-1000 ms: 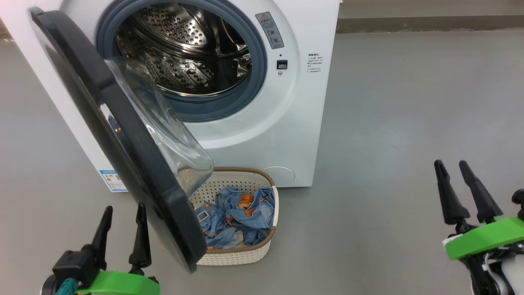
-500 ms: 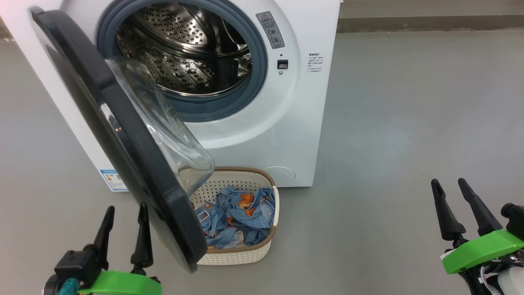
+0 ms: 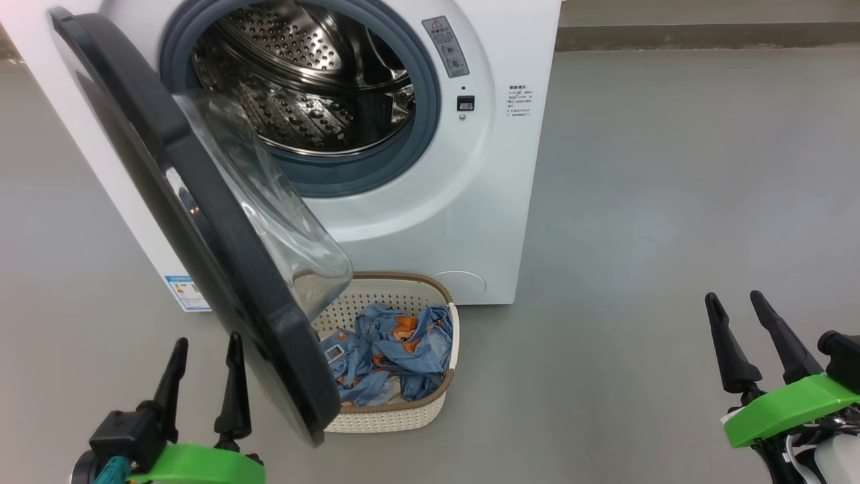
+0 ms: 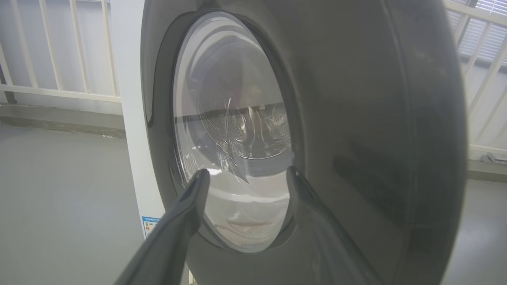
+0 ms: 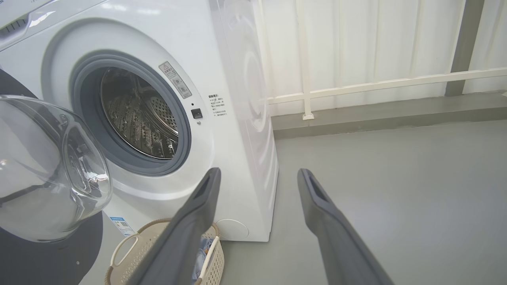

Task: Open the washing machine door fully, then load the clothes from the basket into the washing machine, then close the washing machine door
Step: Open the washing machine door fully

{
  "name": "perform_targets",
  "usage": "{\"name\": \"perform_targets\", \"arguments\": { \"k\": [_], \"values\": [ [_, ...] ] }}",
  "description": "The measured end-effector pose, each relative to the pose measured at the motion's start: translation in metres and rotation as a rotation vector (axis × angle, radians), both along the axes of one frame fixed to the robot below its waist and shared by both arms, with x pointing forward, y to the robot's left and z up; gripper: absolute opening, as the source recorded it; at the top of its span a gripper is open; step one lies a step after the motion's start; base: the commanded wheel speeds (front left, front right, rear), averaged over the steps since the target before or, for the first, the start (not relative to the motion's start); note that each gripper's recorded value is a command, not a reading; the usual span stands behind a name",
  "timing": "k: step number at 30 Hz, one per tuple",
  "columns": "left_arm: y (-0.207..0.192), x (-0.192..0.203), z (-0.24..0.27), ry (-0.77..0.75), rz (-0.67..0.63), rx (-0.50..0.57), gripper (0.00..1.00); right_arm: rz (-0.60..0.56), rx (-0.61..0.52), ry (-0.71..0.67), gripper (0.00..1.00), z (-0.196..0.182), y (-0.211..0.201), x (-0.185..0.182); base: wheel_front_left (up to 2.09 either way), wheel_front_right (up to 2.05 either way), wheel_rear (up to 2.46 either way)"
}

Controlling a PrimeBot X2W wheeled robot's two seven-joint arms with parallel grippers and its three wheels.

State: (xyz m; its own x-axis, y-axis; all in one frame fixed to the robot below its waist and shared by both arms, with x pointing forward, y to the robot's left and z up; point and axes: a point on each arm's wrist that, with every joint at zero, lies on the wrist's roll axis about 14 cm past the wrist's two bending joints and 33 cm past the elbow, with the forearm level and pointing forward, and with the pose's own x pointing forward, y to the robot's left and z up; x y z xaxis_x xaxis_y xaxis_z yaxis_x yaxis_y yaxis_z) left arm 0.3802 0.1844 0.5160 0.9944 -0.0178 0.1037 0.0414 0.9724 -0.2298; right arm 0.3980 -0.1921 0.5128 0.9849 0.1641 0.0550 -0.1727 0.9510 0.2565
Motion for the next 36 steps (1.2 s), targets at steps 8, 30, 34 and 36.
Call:
{"name": "perform_targets", "arguments": {
  "k": [8,30,34,36],
  "values": [
    [-0.0017,0.0013,-0.0010,0.003,-0.005,0.000,1.00,-0.003,-0.002,0.008,1.00,-0.0028,-0.0012,-0.0009,0.00,0.00,0.00],
    [-0.0002,0.0010,-0.0019,0.005,-0.001,0.000,1.00,0.009,-0.001,0.016,1.00,-0.0062,0.0050,-0.0005,0.00,0.00,0.00],
    [0.0001,0.0009,-0.0022,0.006,0.000,0.000,1.00,0.014,-0.002,0.021,1.00,-0.0079,0.0069,-0.0008,0.00,0.00,0.00],
    [0.0000,0.0010,-0.0023,0.007,0.000,0.000,0.98,0.016,-0.002,0.023,1.00,-0.0085,0.0075,-0.0009,0.00,0.00,0.00]
  ]
}}
